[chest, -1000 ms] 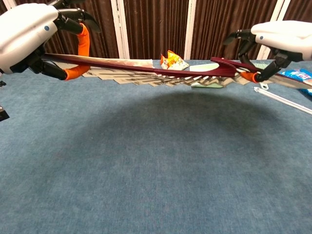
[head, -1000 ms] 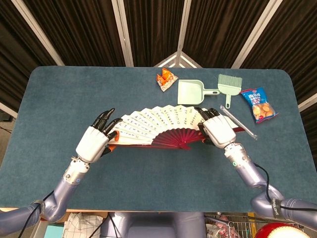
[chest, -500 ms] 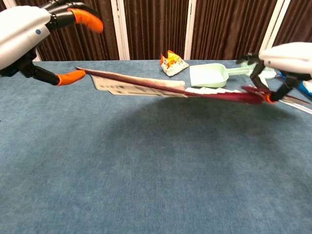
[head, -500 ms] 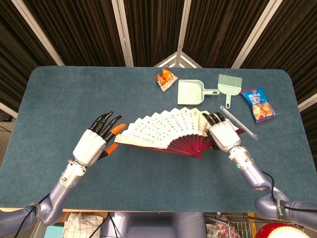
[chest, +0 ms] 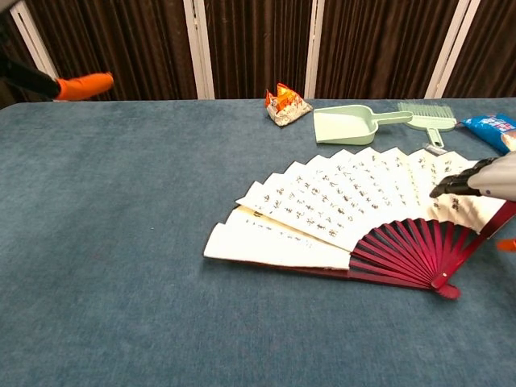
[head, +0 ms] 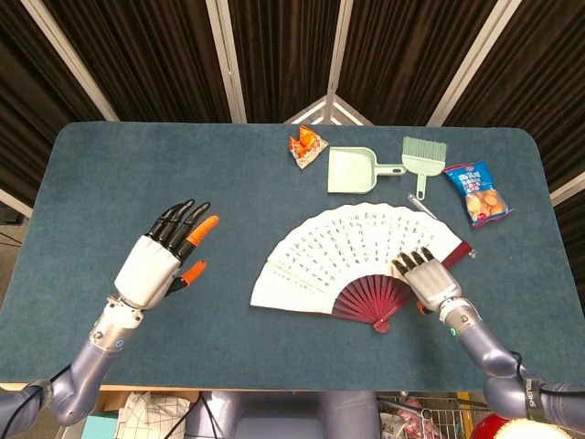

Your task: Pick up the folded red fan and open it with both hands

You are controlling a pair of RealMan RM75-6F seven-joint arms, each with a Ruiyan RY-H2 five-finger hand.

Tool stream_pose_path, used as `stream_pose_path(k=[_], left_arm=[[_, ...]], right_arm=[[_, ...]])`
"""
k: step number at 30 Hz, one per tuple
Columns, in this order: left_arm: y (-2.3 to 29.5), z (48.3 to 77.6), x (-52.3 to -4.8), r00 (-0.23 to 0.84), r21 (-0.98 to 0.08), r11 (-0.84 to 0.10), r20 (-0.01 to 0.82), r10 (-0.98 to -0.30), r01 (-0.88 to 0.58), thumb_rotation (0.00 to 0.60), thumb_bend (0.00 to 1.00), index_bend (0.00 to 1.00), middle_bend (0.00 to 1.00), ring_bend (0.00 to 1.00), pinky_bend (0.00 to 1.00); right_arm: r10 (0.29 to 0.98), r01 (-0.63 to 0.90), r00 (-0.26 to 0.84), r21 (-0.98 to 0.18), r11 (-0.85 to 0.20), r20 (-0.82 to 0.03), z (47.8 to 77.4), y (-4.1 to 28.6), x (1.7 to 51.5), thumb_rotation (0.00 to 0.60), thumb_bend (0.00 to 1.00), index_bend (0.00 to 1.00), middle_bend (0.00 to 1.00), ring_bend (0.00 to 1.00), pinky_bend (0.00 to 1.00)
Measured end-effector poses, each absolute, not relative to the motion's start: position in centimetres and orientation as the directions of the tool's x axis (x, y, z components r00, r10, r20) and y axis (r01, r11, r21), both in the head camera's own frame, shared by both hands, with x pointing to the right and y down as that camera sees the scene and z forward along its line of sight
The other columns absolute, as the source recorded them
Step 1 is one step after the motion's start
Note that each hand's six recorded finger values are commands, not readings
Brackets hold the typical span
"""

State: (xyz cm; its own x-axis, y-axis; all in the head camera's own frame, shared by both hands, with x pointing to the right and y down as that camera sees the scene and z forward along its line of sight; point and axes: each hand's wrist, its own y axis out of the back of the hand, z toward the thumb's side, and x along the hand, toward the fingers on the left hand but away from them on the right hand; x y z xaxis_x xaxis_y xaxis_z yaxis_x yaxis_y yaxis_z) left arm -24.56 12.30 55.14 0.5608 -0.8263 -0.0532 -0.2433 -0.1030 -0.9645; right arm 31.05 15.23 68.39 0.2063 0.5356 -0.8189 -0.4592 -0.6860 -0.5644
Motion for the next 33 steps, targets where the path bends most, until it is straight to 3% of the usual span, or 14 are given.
stream_pose_path(k=[11,17,23,27,33], left_arm=[[12.3,53.0,-28.6,0.520,-0.989,-0.091,0.020,-0.854,-0.112,0.600,0.36,0.02,0.00,0.00,0.13],[13.8,52.6,-33.8,0.405,-0.988,-0.149,0.147,-0.903,0.027,0.600,0.36,0.05,0.00,0.00,0.13],[16.8,53.9,-38.8,0.254,-0.960,-0.256,0.277,-0.927,0.114,0.600,0.36,0.05,0.00,0.00,0.13],[17.5,54.2,-40.5,0.217,-0.961,-0.251,0.271,-0.938,0.112,0.600,0.36,0.06,0.00,0.00,0.13],[18.5,54.6,-43.6,0.165,-0.972,-0.226,0.234,-0.958,0.065,0.600,0.36,0.10,0.00,0.00,0.13]], right_arm=[[0.679,-0.494,0.153,-0.650,-0.577,-0.718,65.2,13.2,34.0,0.600,0.34,0.00,0.04,0.08,0.06],[0.739,-0.353,0.191,-0.747,-0.563,-0.646,62.5,13.3,34.2,0.600,0.34,0.00,0.04,0.09,0.06],[0.836,-0.153,0.274,-0.879,-0.451,-0.476,58.1,14.8,34.1,0.600,0.34,0.01,0.04,0.13,0.09],[0.888,-0.039,0.290,-0.931,-0.363,-0.358,54.9,17.0,34.8,0.600,0.34,0.04,0.04,0.14,0.09],[0.932,0.039,0.263,-0.962,-0.270,-0.250,52.2,20.8,36.5,0.600,0.34,0.06,0.05,0.14,0.09]])
